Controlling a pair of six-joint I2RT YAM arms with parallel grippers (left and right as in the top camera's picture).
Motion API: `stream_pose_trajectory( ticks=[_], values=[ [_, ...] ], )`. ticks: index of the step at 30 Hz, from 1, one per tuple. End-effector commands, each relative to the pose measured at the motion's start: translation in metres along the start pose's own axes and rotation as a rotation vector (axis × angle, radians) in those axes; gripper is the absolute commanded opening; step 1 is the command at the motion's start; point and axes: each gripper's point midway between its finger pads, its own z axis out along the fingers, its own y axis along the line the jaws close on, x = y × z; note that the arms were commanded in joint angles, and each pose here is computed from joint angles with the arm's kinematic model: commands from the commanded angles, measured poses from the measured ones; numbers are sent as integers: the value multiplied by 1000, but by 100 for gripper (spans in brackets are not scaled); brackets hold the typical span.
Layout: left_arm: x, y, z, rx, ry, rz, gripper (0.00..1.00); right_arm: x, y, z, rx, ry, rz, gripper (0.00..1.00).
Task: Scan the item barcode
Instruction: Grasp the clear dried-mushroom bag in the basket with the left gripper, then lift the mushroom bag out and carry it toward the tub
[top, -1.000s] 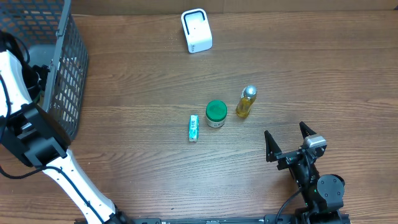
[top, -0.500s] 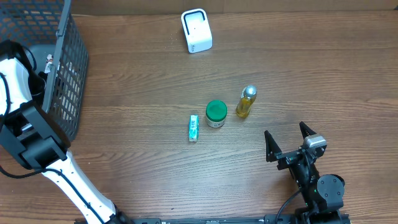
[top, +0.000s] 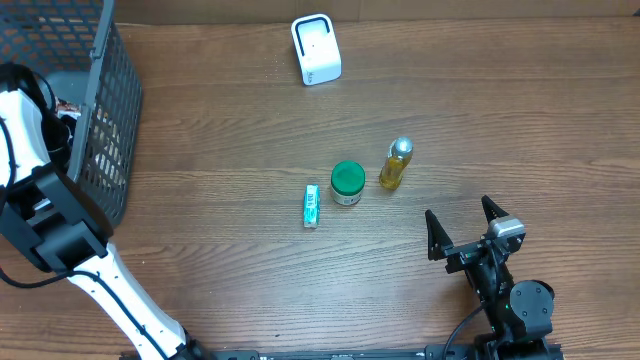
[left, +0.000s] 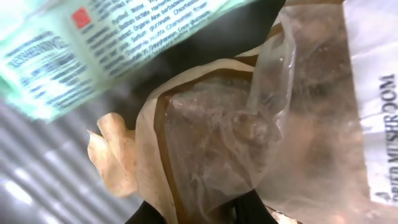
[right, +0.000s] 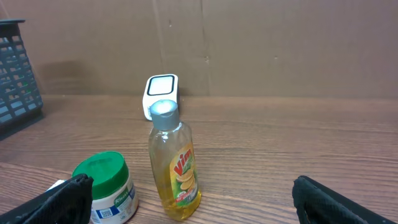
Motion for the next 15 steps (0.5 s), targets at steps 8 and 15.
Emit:
stream_pose_trajectory(
  ticks=[8,15],
  values=[
    [-28,-13,-203,246,-423,2,4,0,-1,0,8,-3,2,100],
    [12,-12,-305,456,-565,41,4,0,-1,0,8,-3,2,100]
  ],
)
